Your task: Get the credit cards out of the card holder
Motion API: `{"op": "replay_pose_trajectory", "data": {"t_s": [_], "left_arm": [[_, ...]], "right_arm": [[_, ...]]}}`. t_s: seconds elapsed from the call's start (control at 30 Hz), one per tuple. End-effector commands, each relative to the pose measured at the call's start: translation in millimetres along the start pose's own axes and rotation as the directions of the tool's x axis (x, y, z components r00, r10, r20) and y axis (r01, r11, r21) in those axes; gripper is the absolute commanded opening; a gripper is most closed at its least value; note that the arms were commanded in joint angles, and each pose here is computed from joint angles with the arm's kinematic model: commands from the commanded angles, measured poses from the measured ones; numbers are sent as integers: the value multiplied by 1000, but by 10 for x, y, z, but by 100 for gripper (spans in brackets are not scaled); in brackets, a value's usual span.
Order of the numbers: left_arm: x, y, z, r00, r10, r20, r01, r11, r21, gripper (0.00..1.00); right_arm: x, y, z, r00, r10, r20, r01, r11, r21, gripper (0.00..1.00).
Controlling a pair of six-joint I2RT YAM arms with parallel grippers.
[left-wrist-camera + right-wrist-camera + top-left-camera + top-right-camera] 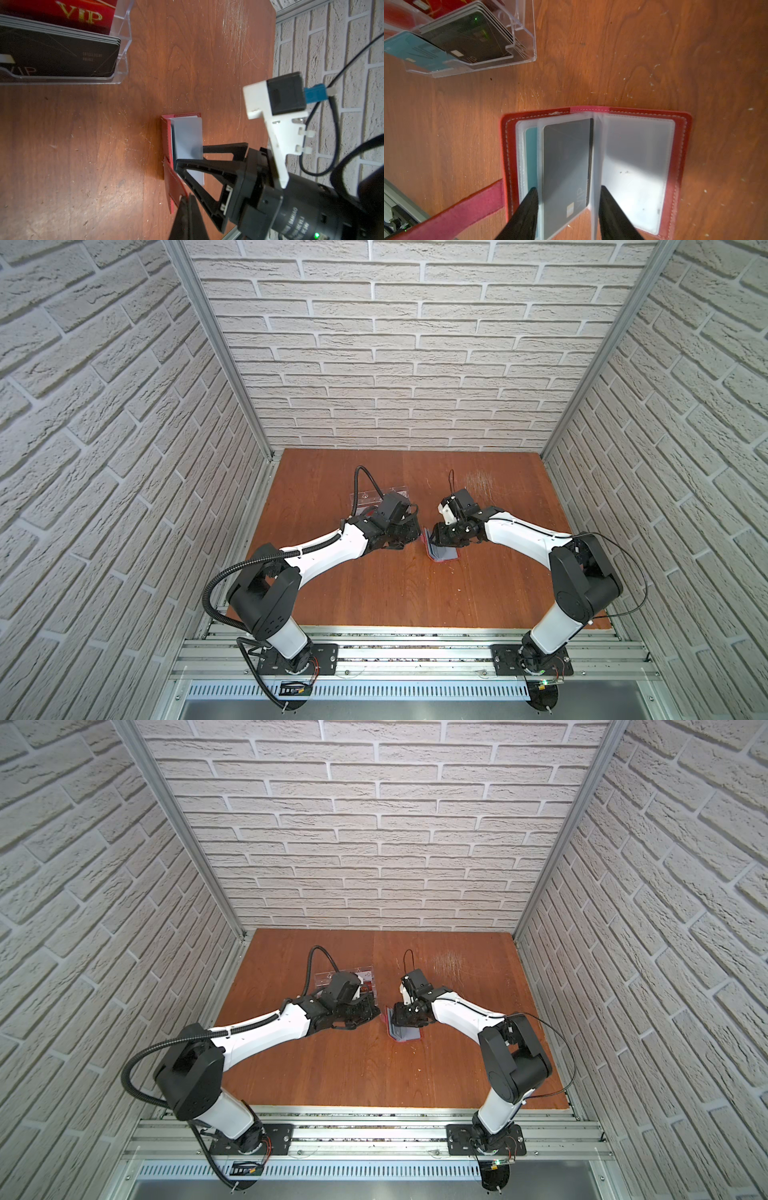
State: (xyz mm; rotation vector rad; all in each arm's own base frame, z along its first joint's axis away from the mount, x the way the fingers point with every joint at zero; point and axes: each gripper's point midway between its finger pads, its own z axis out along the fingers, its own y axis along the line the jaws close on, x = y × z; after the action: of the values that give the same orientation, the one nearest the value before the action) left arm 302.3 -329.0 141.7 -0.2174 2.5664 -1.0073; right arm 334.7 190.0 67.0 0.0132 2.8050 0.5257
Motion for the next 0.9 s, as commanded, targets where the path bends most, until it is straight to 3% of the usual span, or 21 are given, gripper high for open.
{"op": "replay_pose_trajectory", "data": {"t_s": [0.0, 0.6, 0.87], "left_arm": [[-115, -115, -96, 999, 4, 48, -6, 999, 44, 0], [-71, -23, -35, 999, -4, 37, 3, 1000, 25, 0], [-69, 19, -23, 999, -4, 35, 3, 1000, 10, 0]], "right_arm": [[13, -111, -116, 1000, -4, 19, 4, 1000, 26, 47], [47, -19, 19, 1000, 4, -8, -4, 998, -57, 44], [58, 21, -61, 1000, -16, -1, 16, 997, -69, 50]]}}
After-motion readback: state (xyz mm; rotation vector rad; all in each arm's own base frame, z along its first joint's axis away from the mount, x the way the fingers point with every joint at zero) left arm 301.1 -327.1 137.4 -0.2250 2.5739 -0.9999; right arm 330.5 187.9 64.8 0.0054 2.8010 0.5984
